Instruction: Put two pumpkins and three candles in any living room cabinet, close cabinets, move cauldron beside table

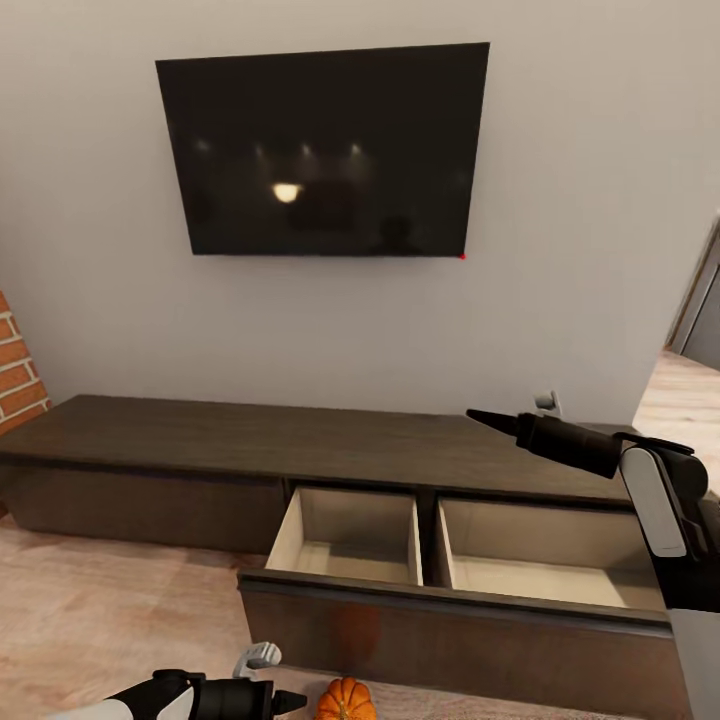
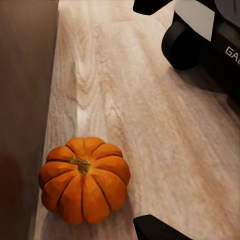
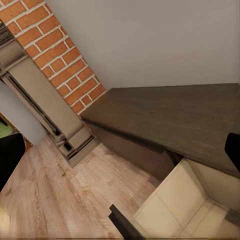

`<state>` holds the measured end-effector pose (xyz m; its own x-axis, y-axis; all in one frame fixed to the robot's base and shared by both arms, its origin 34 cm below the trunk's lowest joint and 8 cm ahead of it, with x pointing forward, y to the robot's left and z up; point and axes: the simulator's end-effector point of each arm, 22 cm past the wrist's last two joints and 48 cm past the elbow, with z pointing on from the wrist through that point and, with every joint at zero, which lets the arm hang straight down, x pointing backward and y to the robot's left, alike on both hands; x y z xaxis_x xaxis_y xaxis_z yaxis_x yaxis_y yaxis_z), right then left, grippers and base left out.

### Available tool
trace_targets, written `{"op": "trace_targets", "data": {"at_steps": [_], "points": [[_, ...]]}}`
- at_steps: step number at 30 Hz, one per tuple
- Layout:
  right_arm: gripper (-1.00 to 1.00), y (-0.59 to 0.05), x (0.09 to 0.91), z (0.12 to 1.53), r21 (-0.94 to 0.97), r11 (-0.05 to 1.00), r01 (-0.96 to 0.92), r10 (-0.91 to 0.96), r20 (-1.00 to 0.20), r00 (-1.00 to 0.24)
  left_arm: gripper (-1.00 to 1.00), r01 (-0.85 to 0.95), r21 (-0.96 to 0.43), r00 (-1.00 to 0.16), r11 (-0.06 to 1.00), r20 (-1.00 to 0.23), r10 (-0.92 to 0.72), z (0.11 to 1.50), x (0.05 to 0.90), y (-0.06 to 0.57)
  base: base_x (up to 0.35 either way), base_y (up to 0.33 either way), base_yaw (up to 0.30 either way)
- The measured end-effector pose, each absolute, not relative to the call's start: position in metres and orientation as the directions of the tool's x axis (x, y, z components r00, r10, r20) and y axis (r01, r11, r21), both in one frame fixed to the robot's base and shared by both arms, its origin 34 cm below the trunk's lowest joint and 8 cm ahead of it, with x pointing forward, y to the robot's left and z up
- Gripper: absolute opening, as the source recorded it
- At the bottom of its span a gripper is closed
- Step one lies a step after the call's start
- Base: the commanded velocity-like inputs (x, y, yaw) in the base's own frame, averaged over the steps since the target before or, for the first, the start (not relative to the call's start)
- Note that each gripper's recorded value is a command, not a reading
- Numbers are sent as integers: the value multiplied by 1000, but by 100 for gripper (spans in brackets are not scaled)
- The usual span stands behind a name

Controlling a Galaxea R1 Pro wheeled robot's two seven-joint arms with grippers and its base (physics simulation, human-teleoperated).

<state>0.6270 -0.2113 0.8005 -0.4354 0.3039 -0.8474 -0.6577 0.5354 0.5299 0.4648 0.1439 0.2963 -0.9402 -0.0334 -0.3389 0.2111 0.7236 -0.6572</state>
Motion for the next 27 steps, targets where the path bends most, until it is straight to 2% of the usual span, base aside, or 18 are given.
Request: {"op": "trace_targets", "data": {"at_steps": [27], "points": [[100, -207, 653, 736, 596, 530, -603, 301, -797, -523, 100, 150, -685, -969, 713, -246, -33, 254, 440, 141, 0, 0, 0]]}}
